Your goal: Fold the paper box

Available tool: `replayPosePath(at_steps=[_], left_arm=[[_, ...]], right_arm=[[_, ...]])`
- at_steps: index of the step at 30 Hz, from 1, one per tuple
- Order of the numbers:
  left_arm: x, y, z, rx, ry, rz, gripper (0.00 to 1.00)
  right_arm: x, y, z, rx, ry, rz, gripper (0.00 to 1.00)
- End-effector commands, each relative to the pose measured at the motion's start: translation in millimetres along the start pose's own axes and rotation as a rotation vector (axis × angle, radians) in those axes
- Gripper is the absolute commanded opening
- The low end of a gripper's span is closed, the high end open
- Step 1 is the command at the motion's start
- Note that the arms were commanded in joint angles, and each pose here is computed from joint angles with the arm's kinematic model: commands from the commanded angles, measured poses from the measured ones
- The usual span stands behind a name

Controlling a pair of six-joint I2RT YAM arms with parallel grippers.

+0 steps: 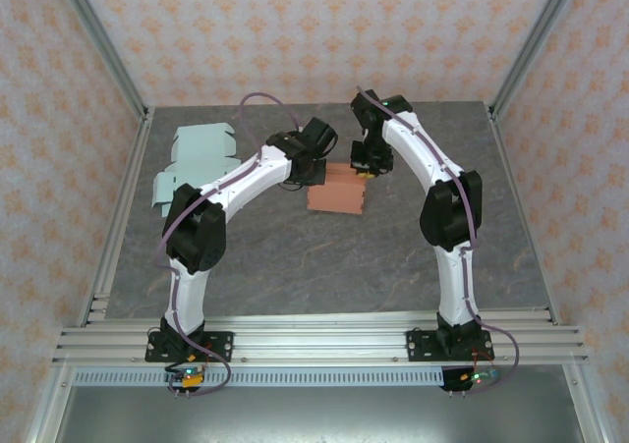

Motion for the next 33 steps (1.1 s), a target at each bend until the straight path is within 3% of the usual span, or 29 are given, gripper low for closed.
replayPosePath(at_steps=[1,13,23,33], left_arm=[[8.6,0.2,-8.4,0.037,0.008,0.013,0.06],[6.5,0.2,-4.5,0.024,0.021,-0.026,0.05],[-4.7,10.5,-1.5,0.042,0.039,-0.143,0.05],[-25.0,19.7,-4.5,0.062,0.076,-0.284,0.05]], right_arm=[[-5.3,9.8,17.6,-0.096,-0.001,-0.043,0.09],[4.0,2.5,10.7,-0.086,0.047,-0.054,0.09],[-0.9,13.2,9.8,-0.175,0.083,-0.204,0.1],[-32.8,28.8,12.2,-0.149,0.116,-0.392,0.14]])
Point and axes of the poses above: each hand's point on the last joint's axis, 136 mm out from that joint toward the fingers, its own y axis back along the fingers, its own z axis along the line the jaws close on, x = y × z, the point moved 5 cm from there along y, back along the fingers, and after that the axes turned 8 degrees about y, right-handed, at the moved point
